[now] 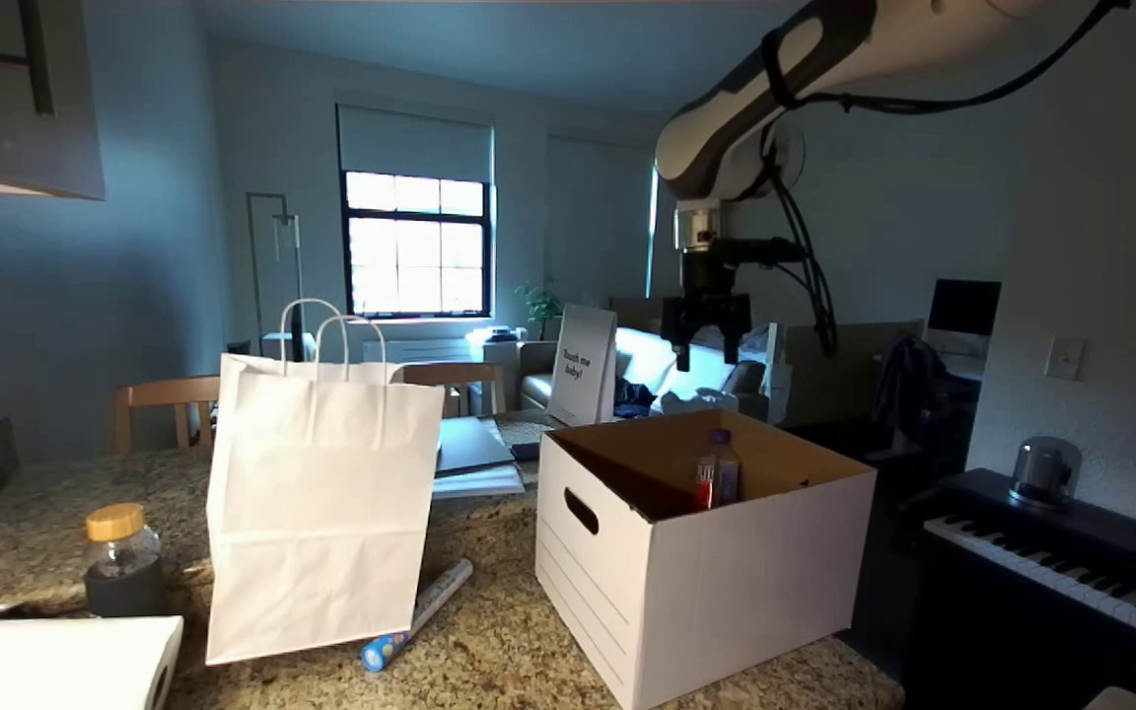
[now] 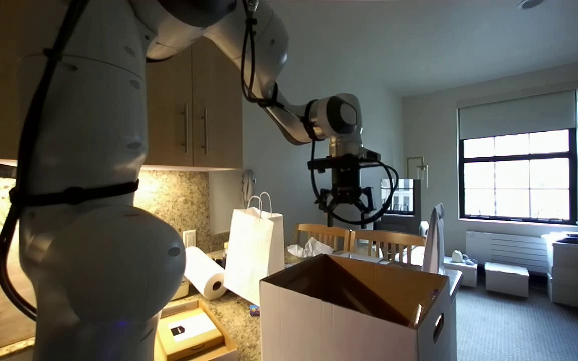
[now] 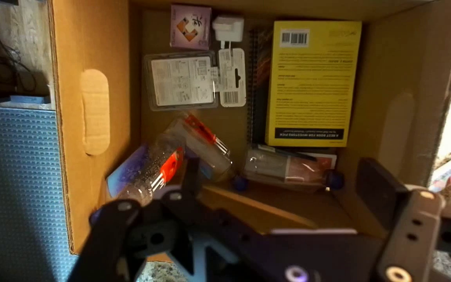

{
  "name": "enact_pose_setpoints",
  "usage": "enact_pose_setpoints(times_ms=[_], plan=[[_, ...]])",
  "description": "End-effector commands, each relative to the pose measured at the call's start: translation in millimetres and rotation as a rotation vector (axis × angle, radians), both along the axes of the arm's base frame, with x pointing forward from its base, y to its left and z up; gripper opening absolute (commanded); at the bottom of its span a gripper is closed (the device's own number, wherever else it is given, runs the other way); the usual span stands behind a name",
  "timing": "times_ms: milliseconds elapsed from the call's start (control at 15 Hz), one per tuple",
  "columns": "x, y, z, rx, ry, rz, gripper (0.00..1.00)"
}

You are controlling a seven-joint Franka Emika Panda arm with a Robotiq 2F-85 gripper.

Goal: Pick up the bottles from the counter and put put them in the box

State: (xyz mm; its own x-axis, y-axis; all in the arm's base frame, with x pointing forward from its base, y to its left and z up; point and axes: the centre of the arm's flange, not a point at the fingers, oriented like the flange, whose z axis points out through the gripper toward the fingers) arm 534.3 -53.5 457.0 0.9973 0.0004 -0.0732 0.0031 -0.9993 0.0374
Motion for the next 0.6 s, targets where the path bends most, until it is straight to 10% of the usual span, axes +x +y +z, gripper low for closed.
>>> enact_pose_setpoints(times_ms=[0,533], plan=[[-33,25,19,0.008,-0.030,0.029,1.00],[-12,14,15,0.001,-0.018,0.022,1.00]])
